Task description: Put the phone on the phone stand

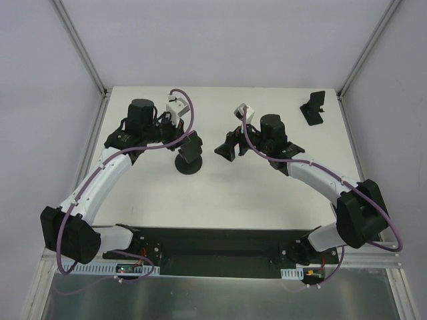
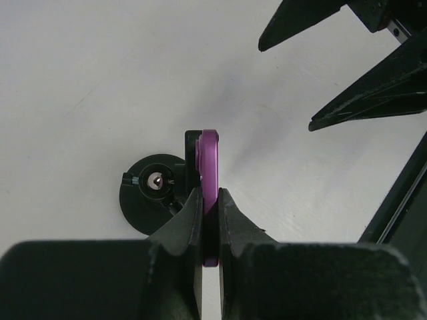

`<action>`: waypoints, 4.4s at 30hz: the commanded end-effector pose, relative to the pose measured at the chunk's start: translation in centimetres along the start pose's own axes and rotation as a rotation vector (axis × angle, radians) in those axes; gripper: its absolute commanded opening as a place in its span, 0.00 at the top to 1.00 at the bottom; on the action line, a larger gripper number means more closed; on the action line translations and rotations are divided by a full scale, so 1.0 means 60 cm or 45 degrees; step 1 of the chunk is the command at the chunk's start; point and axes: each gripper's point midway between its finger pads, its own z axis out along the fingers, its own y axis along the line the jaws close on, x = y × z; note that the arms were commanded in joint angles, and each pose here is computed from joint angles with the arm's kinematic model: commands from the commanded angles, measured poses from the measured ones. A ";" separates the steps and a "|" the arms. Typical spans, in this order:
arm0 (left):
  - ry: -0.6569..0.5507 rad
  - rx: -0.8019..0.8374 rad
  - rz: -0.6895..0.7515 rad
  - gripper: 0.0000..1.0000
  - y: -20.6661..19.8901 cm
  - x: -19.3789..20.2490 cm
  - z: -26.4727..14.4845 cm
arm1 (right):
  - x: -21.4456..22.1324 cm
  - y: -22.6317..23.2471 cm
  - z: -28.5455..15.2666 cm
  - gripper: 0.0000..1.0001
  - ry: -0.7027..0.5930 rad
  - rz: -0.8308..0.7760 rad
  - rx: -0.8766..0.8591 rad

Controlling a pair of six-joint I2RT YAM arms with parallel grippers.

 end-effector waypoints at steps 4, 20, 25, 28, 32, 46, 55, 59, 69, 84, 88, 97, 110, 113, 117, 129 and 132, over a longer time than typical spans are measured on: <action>-0.027 0.229 0.116 0.97 -0.045 -0.035 -0.008 | -0.048 0.015 0.002 0.09 -0.076 -0.063 -0.026; -0.508 -0.540 -0.104 0.01 0.035 -0.077 -0.159 | -0.099 0.063 0.018 0.03 -0.103 0.000 0.430; -0.764 -0.843 -0.101 0.01 0.054 -0.098 -0.273 | -0.112 0.085 0.038 0.03 -0.063 -0.053 0.421; -0.879 -0.875 -0.097 0.01 0.044 -0.096 -0.305 | -0.110 0.108 0.057 0.03 -0.008 -0.123 0.368; -0.935 -0.854 -0.078 0.01 0.028 -0.099 -0.323 | -0.103 0.126 0.075 0.03 0.033 -0.173 0.365; -0.957 -0.798 -0.080 0.01 0.013 -0.103 -0.323 | -0.102 0.130 0.115 0.03 0.096 -0.347 0.529; -0.969 -0.788 -0.077 0.01 0.009 -0.104 -0.327 | -0.094 0.124 0.136 0.03 0.097 -0.311 0.574; -0.970 -0.793 -0.074 0.01 0.009 -0.104 -0.328 | -0.089 0.113 0.138 0.01 0.098 -0.302 0.612; -0.976 -0.821 -0.077 0.01 0.013 -0.103 -0.333 | -0.088 0.111 0.150 0.45 0.058 -0.203 0.652; -0.964 -0.819 -0.079 0.01 0.016 -0.100 -0.328 | -0.160 0.004 0.038 0.99 0.022 -0.210 0.913; -0.961 -0.793 -0.080 0.01 0.011 -0.101 -0.324 | -0.171 -0.109 -0.064 0.99 0.014 -0.131 1.028; -0.922 -0.770 -0.084 0.01 0.012 -0.097 -0.304 | -0.158 -0.306 -0.305 1.00 -0.035 -0.063 1.257; -0.905 -0.702 -0.051 0.01 -0.009 -0.100 -0.289 | -0.101 -0.423 -0.475 1.00 -0.125 0.059 1.511; -0.909 -0.702 -0.051 0.01 -0.010 -0.101 -0.290 | -0.091 -0.430 -0.488 1.00 -0.135 0.088 1.552; -0.895 -0.705 -0.054 0.01 -0.008 -0.098 -0.285 | -0.080 -0.433 -0.513 0.99 -0.147 0.111 1.647; -0.877 -0.694 -0.056 0.01 -0.007 -0.096 -0.276 | -0.061 -0.464 -0.502 1.00 -0.162 0.210 1.635; -0.882 -0.673 -0.054 0.01 -0.012 -0.099 -0.276 | -0.062 -0.462 -0.491 1.00 -0.165 0.224 1.585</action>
